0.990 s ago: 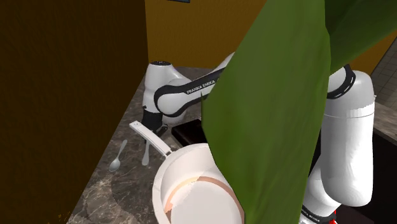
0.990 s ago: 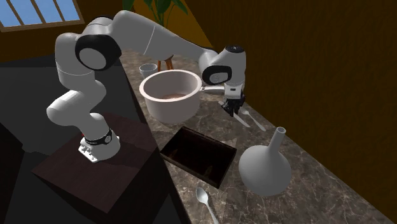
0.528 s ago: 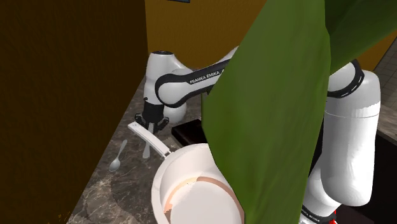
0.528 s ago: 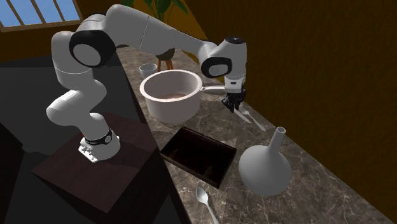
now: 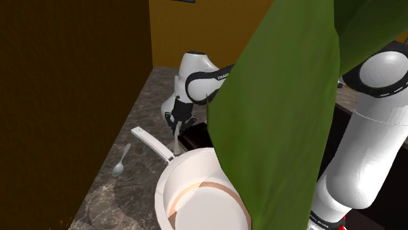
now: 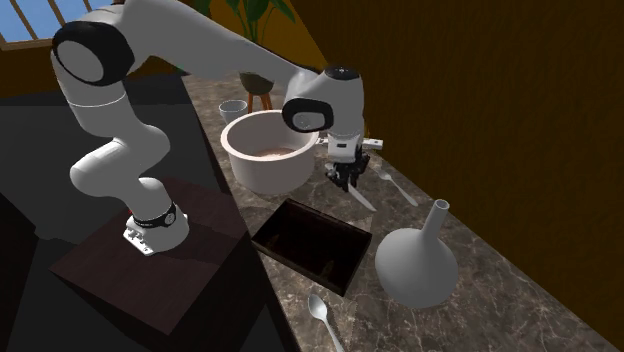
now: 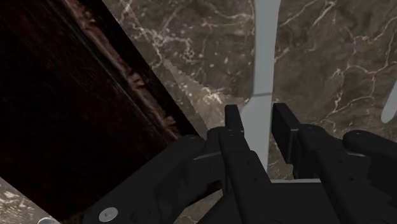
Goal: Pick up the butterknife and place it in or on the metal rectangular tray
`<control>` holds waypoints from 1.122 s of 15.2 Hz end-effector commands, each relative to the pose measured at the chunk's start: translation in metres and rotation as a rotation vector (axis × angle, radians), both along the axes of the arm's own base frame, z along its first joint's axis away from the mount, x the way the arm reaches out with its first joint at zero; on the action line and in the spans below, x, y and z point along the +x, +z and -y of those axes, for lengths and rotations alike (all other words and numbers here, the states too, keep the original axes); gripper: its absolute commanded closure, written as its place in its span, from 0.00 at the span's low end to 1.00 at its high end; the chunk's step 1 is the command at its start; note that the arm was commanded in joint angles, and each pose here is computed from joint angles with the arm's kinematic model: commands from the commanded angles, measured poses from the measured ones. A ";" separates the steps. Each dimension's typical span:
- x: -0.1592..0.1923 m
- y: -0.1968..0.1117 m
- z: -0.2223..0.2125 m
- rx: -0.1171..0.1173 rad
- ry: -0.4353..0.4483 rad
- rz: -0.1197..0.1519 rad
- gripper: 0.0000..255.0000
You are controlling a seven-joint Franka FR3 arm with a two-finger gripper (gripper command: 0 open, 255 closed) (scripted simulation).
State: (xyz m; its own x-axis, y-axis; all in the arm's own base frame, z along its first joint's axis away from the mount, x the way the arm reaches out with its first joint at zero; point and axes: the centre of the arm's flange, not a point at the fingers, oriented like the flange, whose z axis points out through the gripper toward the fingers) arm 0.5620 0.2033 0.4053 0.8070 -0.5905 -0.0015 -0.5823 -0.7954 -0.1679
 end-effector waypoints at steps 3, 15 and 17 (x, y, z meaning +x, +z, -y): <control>-0.017 0.006 0.048 0.001 0.001 0.000 1.00; -0.054 -0.010 0.151 0.001 0.001 0.000 1.00; -0.054 -0.020 0.151 0.001 0.001 0.000 1.00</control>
